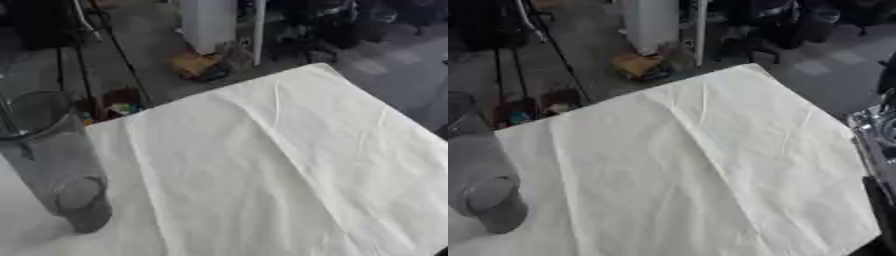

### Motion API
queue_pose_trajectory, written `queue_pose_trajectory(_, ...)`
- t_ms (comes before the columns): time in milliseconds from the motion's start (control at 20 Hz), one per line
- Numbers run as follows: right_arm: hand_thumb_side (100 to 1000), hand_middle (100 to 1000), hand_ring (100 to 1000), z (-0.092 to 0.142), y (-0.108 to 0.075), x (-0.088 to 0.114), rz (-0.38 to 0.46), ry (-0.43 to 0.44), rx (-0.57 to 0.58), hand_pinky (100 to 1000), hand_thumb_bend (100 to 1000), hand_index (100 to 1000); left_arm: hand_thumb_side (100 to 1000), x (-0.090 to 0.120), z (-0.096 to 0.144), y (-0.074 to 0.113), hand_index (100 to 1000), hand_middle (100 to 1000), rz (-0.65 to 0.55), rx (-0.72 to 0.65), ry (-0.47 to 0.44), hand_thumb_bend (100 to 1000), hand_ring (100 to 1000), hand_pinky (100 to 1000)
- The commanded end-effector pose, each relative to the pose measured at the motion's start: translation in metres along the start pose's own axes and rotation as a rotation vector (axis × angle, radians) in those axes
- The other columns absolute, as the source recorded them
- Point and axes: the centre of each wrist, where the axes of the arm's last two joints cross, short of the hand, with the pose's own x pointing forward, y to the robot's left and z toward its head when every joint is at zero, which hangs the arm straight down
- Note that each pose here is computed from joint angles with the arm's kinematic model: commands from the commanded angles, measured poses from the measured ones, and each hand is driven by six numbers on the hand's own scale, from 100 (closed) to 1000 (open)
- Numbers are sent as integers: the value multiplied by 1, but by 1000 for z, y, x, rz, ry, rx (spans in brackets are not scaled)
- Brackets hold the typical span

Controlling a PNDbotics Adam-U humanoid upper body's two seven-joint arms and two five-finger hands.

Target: Arrange flowers into the vase.

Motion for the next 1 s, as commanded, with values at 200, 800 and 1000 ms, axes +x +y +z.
queue_pose_trajectory(200,1000,846,890,-10,1,6,-19,-34,-6,792,100,909,626,20,-9,-3,132,100,37,21,-46,229,100,100)
queue_pose_trajectory(800,1000,846,891,-9,1,6,-18,-31,-6,793,100,909,621,23,-10,-9,132,100,36,33,-49,233,100,100)
queue_pose_trajectory(1000,1000,846,890,-9,1,6,-18,-32,-8,793,100,909,620,21,-10,-10,133,100,30,32,-49,237,100,100)
